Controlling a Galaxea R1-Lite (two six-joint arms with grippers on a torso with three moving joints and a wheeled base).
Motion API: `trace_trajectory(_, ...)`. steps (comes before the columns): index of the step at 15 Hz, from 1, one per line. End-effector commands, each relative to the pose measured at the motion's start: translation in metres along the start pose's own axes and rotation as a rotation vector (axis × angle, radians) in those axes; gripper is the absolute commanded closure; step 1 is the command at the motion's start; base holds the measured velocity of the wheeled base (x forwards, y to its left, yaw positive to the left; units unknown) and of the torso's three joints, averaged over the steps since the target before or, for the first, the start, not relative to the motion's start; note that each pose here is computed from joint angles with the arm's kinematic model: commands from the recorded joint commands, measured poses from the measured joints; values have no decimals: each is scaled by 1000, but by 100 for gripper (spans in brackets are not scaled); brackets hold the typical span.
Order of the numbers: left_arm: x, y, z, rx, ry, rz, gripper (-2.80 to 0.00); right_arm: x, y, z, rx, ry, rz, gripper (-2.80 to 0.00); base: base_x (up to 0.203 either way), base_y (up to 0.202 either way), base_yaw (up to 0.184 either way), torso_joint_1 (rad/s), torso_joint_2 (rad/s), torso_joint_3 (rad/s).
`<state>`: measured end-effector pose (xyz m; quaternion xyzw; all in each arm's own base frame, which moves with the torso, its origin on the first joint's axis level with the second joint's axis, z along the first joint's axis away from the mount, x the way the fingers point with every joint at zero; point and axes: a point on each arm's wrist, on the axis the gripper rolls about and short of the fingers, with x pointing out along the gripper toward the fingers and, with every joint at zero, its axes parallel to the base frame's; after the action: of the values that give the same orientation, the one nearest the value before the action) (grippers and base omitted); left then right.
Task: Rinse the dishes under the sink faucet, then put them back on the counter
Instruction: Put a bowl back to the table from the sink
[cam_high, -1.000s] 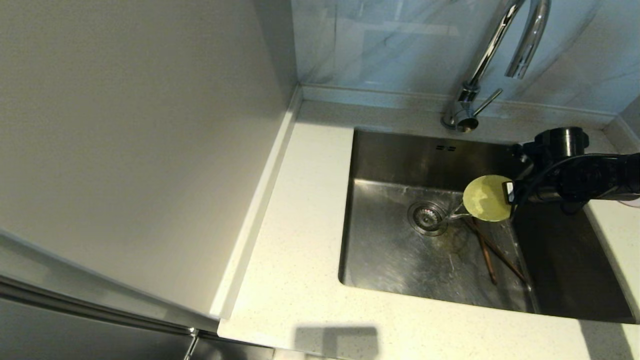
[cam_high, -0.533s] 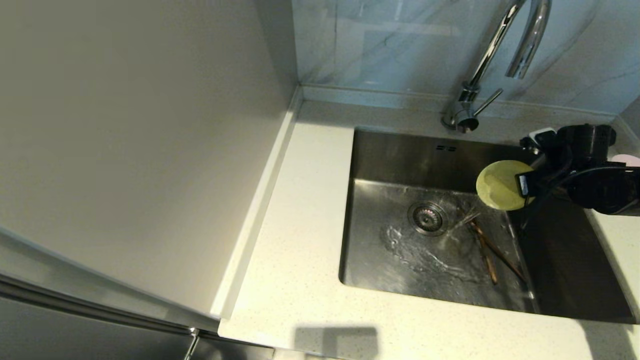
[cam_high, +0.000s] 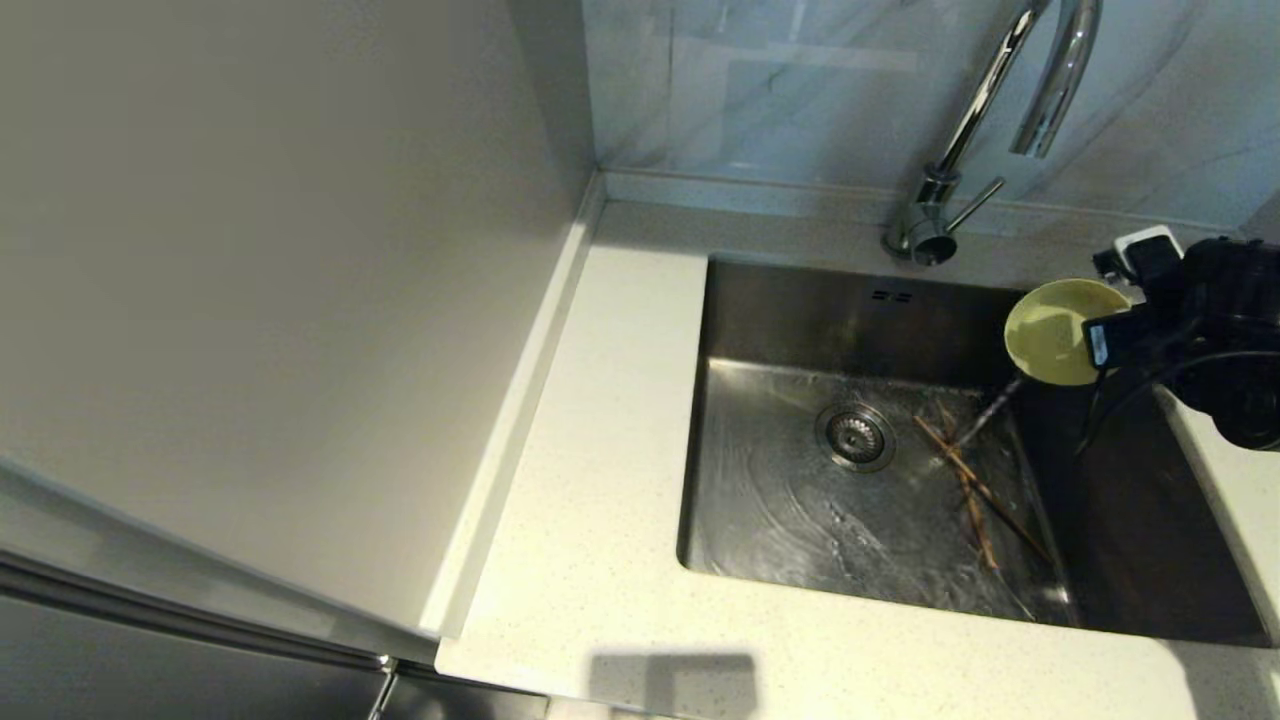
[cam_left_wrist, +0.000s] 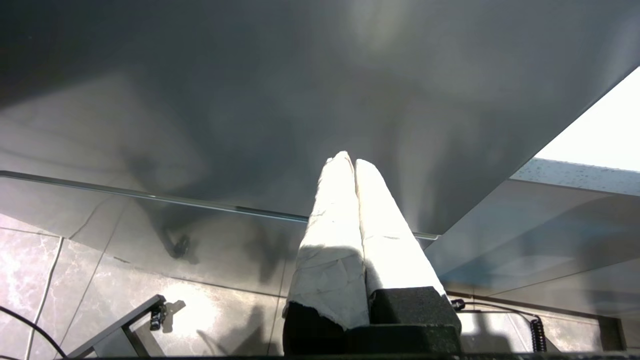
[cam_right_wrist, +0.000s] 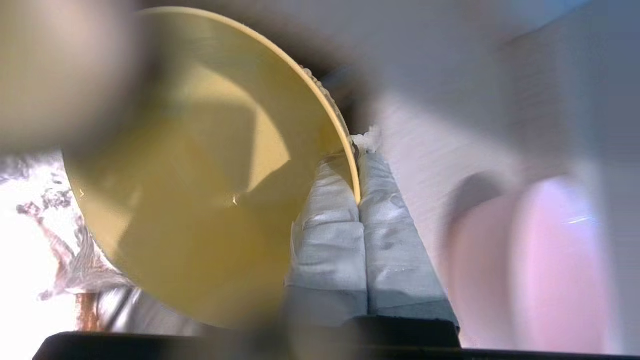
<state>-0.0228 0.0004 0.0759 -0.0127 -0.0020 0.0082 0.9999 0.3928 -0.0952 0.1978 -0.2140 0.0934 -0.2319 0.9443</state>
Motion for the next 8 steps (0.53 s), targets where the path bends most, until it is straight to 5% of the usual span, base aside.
trace_trajectory(1,0,0,0,-1,-4,0,0,-2,-10,5,17,-56,-44,0,0,0,0,0,0,0)
trace_trajectory(8,0,0,0,-1,-4,0,0,-35,-28,13,112,-362,-190,0,0,0,0,0,0,0)
